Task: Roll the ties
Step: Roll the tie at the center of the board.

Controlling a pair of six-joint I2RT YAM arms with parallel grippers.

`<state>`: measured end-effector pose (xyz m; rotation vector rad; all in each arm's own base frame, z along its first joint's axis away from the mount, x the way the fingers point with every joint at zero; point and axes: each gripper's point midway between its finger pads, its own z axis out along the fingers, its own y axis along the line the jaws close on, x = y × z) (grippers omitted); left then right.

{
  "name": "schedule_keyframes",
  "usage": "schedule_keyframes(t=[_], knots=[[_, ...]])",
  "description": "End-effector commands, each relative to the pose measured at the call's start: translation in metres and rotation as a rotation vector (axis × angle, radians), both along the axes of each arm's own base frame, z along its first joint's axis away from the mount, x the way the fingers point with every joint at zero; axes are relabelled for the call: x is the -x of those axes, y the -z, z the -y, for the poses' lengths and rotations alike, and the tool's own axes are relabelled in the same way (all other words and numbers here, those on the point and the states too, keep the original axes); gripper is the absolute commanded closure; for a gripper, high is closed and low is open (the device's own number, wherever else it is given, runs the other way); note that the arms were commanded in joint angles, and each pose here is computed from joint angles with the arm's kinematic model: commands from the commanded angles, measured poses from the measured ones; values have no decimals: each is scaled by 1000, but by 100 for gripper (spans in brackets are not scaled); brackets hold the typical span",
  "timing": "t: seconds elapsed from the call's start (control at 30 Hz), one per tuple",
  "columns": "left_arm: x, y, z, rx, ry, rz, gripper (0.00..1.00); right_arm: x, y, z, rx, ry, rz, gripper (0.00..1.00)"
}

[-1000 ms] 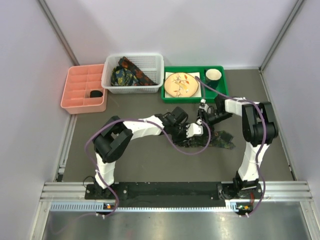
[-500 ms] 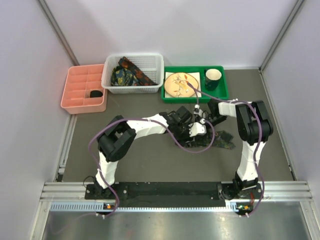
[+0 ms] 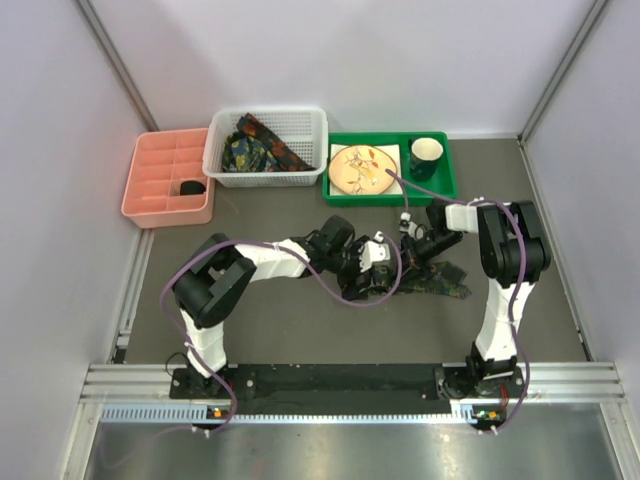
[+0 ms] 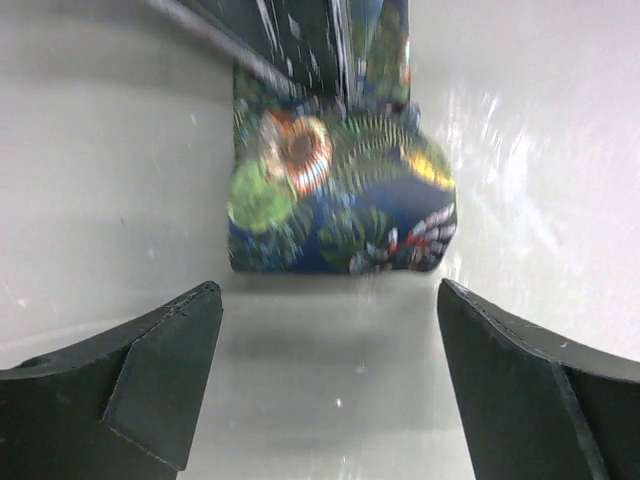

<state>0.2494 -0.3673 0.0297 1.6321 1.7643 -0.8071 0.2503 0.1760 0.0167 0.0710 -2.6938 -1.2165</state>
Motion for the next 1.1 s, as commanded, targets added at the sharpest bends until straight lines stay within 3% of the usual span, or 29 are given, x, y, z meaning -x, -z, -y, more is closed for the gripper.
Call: schedule_keyframes(t=[0.0,0.13,0.23,0.37,0.47,0.5,0.57,0.6,0.67,0.77,1.07], knots=[[-11,-45,44,247,39,40,8,-14,31,16,115,-12,85,100],[-16,-41,61,289,58,24,7,-14,32,15,118,-10,84,100],[-14,-32,69,284,71,6,14,-13,32,15,112,-9,82,100],[-14,-11,65,186,51,-39,52,-15,26,10,71,-12,94,100],[-11,-3,47,71,46,-29,63,-20,11,3,18,-13,109,100],[-8,-4,38,30,43,-29,65,-22,0,1,4,-14,109,93],[-6,10,12,-104,19,-11,68,-24,-14,-1,-30,-24,130,81],[-6,10,4,-141,15,6,68,-25,-29,0,-38,-19,138,70],[-3,23,-21,-255,12,27,68,-23,-43,-1,-72,-45,177,61],[-1,29,-38,-326,8,37,68,-19,-63,-9,-142,-40,175,41],[-5,32,-15,-347,-4,30,61,-12,-49,-37,-175,-103,157,43]])
